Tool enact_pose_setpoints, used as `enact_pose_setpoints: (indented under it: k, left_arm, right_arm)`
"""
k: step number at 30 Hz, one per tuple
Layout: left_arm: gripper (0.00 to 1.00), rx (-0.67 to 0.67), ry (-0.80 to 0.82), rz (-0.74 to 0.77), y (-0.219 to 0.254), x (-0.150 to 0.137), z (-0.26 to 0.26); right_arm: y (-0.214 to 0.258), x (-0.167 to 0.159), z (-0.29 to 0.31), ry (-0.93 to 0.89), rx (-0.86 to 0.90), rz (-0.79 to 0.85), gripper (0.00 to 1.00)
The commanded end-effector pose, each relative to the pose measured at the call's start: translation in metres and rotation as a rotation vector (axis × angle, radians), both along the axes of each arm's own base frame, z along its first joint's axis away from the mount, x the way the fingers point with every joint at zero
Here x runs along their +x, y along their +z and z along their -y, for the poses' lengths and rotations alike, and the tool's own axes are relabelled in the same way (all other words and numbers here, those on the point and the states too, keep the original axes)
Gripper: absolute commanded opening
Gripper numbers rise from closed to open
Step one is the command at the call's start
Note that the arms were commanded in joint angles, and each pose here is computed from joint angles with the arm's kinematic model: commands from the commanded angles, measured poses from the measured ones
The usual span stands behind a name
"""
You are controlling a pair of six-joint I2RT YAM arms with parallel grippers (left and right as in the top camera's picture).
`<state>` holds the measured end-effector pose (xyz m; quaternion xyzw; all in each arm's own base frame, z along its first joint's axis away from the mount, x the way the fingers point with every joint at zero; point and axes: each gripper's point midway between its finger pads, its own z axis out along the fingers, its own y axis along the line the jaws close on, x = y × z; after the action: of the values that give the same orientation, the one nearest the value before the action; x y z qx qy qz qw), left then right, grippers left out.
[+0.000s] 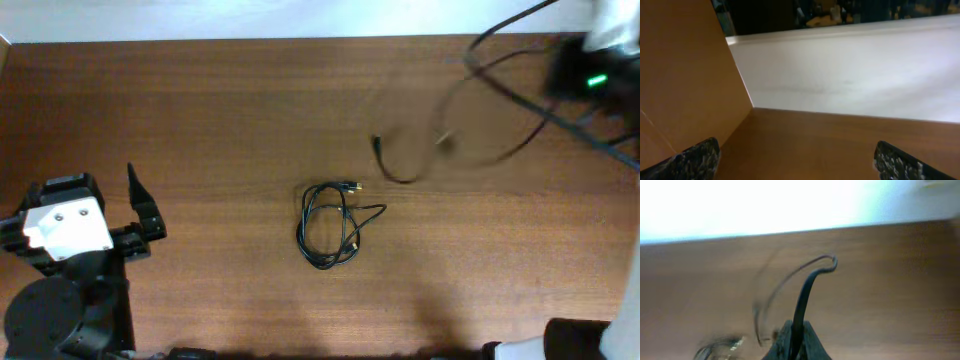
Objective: Untangle cables
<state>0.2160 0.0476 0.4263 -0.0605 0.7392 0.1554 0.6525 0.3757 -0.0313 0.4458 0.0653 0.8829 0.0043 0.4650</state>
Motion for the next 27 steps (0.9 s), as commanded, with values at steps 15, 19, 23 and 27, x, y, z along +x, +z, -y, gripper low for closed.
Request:
enact_pose_setpoints:
  k: [15, 19, 23, 27]
  left_arm:
    - [0.99, -0.009, 0.019, -0.009, -0.004, -0.001, -0.003]
    - [0.99, -0.009, 0.027, -0.007, -0.003, -0.001, -0.004]
    - [0.99, -0.009, 0.026, -0.009, -0.004, -0.001, -0.004]
    - [0.99, -0.014, 0.015, -0.009, -0.004, 0.000, -0.002]
  right_arm:
    - [0.072, 0.181, 0.277, -0.282, -0.187, 0.915, 0.04]
    - [-0.110, 0.197, 0.364, -0.394, -0.098, 0.461, 0.04]
    - [-0.258, 0.240, 0.346, -0.349, 0.021, 0.240, 0.04]
    - [-0.368, 0.290, 0.260, -0.255, 0.124, 0.103, 0.04]
